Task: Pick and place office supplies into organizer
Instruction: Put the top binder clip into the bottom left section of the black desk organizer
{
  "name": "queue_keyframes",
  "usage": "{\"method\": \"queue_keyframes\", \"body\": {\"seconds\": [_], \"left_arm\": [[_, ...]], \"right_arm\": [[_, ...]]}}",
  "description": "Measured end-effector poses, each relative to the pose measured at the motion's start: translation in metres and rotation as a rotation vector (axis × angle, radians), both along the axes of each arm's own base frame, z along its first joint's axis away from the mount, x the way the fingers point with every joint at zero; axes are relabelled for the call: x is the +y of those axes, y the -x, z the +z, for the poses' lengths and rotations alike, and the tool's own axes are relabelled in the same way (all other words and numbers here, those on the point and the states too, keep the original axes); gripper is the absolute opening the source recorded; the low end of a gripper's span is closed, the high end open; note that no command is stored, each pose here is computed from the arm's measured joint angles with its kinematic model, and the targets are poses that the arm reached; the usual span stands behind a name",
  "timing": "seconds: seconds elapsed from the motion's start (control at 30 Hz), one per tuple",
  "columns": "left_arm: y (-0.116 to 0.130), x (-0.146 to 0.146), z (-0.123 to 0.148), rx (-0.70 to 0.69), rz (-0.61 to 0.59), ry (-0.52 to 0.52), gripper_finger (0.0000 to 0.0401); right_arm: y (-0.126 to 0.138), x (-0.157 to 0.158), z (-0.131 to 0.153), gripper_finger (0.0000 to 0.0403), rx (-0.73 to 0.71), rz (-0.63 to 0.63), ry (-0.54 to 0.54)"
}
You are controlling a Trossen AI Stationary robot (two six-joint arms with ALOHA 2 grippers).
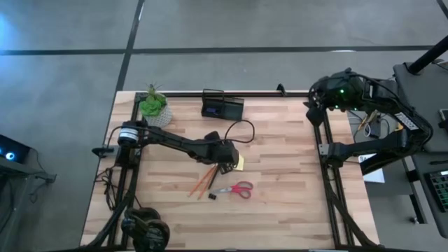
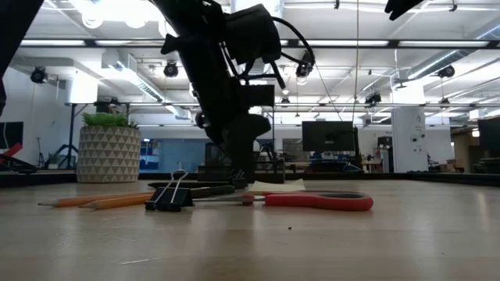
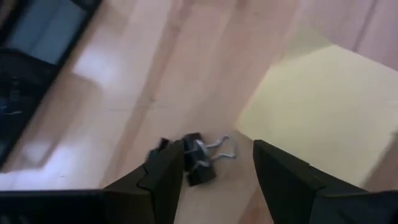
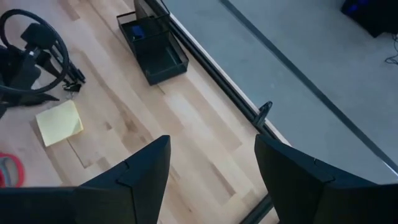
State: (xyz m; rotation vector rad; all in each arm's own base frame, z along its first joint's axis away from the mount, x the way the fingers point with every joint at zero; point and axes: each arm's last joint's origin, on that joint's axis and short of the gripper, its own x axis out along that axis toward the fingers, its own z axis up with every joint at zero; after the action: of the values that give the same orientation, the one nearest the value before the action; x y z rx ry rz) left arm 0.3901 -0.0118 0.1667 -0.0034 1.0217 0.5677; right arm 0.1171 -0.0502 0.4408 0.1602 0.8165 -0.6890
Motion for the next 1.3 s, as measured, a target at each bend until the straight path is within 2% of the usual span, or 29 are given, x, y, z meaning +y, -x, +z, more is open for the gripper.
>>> {"method": "queue_keyframes", "body": {"seconds": [0.23, 0.63, 1.0, 1.13, 1.3], "left_arm": [[0.002, 0.003, -0.003, 0.031, 0.006, -0.002, 0.0169], [0.004, 0.008, -0.006, 0.041, 0.013, 0.009, 0.0058], [0.003, 0.020, -0.006, 0.035, 0.045, 0.007, 0.0007], [0.004, 0.023, 0.001, 0.028, 0.053, 0.011, 0.0001], [0.005, 0.027, 0.031, -0.016, 0.042, 0.020, 0.0000]], "right_arm": [[-0.003, -0.001, 0.001, 0.0231, -0.019, -0.001, 0.009], [-0.008, -0.003, 0.000, 0.0231, -0.006, 0.011, 0.019], [-0.008, -0.003, 0.000, 0.0231, -0.001, 0.001, 0.030], [-0.008, -0.003, 0.000, 0.0231, -0.003, -0.001, 0.030], [-0.008, -0.005, 0.001, 0.0231, 0.004, -0.029, 0.061]]}}
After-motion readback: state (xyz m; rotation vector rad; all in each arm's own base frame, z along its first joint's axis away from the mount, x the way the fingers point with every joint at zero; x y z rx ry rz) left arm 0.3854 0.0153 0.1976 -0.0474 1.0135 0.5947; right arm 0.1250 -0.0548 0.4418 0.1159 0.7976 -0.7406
